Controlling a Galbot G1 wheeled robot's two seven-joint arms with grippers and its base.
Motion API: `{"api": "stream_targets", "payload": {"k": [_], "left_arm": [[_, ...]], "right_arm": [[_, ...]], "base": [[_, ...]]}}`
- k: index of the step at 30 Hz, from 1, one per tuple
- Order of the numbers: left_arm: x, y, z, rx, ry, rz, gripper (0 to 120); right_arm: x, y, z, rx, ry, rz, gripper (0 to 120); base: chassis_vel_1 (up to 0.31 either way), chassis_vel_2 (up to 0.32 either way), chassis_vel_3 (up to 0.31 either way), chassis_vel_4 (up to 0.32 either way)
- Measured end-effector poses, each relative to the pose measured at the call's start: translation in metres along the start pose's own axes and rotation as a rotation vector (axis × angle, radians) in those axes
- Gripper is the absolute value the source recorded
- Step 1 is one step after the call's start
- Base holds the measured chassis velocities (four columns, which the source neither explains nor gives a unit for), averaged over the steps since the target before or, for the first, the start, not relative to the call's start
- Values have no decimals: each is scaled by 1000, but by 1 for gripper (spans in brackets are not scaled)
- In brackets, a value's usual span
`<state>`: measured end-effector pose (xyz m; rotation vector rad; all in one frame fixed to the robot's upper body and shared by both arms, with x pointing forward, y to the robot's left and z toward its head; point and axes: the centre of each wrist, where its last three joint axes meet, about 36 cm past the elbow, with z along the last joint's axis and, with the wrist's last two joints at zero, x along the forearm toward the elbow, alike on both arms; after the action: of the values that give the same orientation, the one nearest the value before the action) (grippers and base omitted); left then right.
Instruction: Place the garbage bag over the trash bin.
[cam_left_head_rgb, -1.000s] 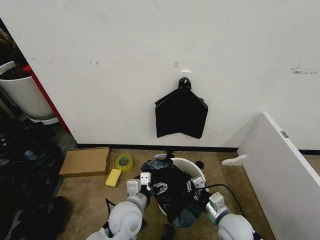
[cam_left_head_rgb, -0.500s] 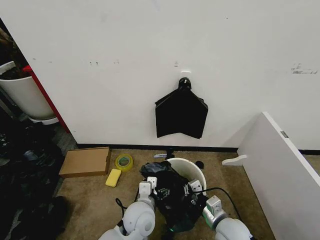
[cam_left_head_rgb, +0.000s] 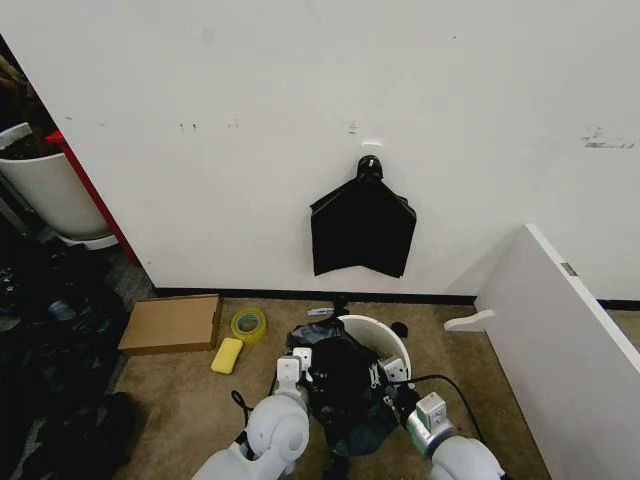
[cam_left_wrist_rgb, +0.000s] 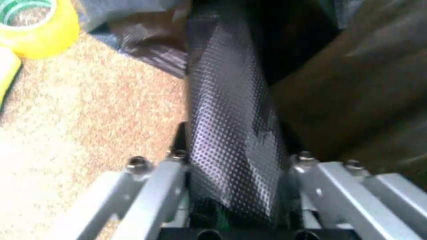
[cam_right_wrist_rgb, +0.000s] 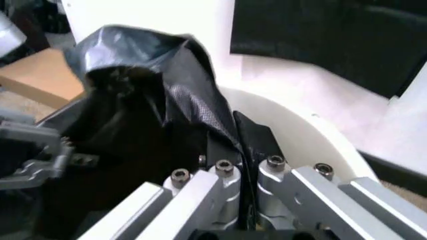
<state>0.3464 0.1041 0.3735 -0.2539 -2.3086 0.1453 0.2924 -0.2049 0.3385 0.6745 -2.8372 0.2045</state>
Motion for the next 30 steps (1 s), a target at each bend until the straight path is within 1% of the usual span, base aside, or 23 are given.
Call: {"api": "stream_targets", "payload": {"k": [1, 2, 3, 4, 5, 7, 9, 10, 12, 15, 16, 19, 21, 23, 24, 25, 28, 30], "left_arm": [[1, 3, -1, 4, 0, 5, 19], [5, 8, -2, 11, -3, 16, 12], [7, 12, -2, 14, -7, 25, 9], [7, 12, -2, 14, -7, 25, 9], [10, 16, -3, 16, -13, 34, 5], [18, 27, -4, 15, -40, 61, 0], [24, 38, -4, 1, -75, 74, 0], [24, 38, -4, 1, -75, 74, 0], [28, 48, -4, -19, -116, 82, 0], [31, 61, -2, -58, -177, 72, 0], [31, 61, -2, -58, -177, 72, 0], [34, 70, -1, -95, -218, 63, 0], [35, 72, 0, -106, -223, 65, 0], [37, 75, 2, -126, -227, 73, 0], [41, 76, 4, -140, -228, 89, 0], [41, 76, 4, -140, -228, 89, 0], [51, 74, 5, -146, -241, 132, 0], [59, 73, 3, -140, -269, 163, 0]], "right_arm": [[0, -1, 0, 1, -11, 3, 0], [0, -3, 1, 1, -24, 7, 0], [0, -4, 2, -1, -30, 10, 0], [0, -4, 2, -1, -30, 10, 0], [0, -6, 2, -4, -37, 14, 0], [-2, -9, 4, -27, -58, 28, 0], [-4, -12, 5, -46, -69, 44, 0], [-4, -12, 5, -46, -69, 44, 0], [-5, -14, 4, -58, -81, 59, 0], [-4, -17, -4, -67, -107, 69, 0], [-4, -17, -4, -67, -107, 69, 0], [-1, -23, -14, -79, -138, 84, 0], [-1, -26, -16, -87, -149, 92, 0], [-1, -31, -20, -117, -163, 105, 0], [0, -36, -23, -158, -166, 120, 0], [0, -36, -23, -158, -166, 120, 0], [3, -41, -21, -195, -146, 139, 0], [7, -43, -17, -204, -119, 148, 0]], "base": [[0, 0, 0, 0], [0, 0, 0, 0], [0, 0, 0, 0], [0, 0, 0, 0], [0, 0, 0, 0], [0, 0, 0, 0], [0, 0, 0, 0], [0, 0, 0, 0], [0, 0, 0, 0], [0, 0, 0, 0], [0, 0, 0, 0], [0, 0, 0, 0], [0, 0, 0, 0], [0, 0, 0, 0], [0, 0, 0, 0], [0, 0, 0, 0], [0, 0, 0, 0], [0, 0, 0, 0]]}}
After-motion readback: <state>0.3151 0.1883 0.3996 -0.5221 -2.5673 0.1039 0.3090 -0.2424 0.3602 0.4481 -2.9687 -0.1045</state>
